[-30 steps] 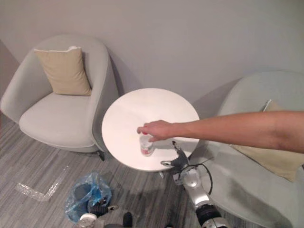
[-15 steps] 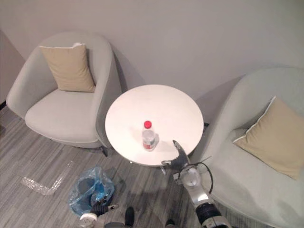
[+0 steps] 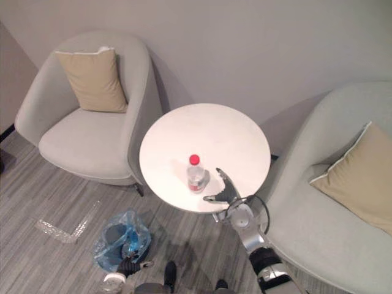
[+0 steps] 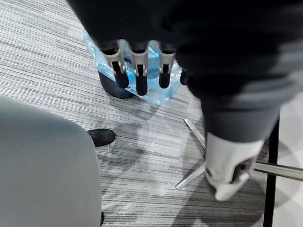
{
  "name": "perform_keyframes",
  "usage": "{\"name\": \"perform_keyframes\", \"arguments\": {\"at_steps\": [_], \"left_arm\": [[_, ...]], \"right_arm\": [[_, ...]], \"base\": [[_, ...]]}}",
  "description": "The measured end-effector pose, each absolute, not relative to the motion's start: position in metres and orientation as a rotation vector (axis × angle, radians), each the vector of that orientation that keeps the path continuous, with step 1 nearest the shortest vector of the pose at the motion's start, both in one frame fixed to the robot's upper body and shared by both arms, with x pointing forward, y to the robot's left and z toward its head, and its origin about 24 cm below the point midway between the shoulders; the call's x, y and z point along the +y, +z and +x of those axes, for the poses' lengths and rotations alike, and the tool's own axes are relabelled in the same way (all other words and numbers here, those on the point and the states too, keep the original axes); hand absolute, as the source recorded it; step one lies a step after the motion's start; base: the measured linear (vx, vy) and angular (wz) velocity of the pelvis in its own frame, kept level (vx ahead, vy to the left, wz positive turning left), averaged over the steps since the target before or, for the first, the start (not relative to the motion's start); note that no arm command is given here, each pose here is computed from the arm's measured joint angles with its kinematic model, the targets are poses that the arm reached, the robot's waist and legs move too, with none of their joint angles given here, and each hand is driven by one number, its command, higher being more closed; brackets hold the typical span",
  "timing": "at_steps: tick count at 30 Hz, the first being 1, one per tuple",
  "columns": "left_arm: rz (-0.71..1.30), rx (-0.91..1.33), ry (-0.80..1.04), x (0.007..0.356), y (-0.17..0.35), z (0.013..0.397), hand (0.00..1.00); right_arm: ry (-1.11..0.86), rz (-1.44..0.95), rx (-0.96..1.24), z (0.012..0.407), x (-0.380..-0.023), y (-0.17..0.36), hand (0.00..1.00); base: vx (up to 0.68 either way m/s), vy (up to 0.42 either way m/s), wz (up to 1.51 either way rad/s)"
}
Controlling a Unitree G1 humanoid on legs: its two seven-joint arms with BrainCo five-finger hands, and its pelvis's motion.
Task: Gather rubbish on tea table into small bin, then transfer packed bag to large trash can.
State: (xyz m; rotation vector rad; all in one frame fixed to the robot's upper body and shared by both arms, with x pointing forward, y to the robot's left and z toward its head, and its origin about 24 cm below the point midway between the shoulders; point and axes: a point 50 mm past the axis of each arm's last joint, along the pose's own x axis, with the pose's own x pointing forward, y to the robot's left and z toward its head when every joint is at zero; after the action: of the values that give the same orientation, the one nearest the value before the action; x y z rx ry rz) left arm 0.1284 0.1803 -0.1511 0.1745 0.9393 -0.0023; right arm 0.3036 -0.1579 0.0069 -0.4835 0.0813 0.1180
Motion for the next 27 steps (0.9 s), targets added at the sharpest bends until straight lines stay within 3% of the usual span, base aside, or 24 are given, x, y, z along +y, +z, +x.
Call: {"name": "perform_keyframes", "arguments": {"at_steps": [11,12,27], "left_arm": [[0.141,0.898,0.015,0.179,-0.146,0.138,0.00],[0.140,0.890,0.015,0.179,-0.146,0.139,0.00],[0.112,0.844,0.025,0.176,-0.141,0.148,0.00]], "right_arm": [[0.111,-0.420,0.018,0.327,-0.142,0.029,0.00],[0.105,-0.416,0.018,0.331,-0.142,0.032,1.00],[0.151,-0.434,0.021,0.348,-0.132,0.045,1.00]], "base": [[0.00,-0.011,0.12],[0.00,0.000,0.00],[-0.02,-0.002,0.07]]}}
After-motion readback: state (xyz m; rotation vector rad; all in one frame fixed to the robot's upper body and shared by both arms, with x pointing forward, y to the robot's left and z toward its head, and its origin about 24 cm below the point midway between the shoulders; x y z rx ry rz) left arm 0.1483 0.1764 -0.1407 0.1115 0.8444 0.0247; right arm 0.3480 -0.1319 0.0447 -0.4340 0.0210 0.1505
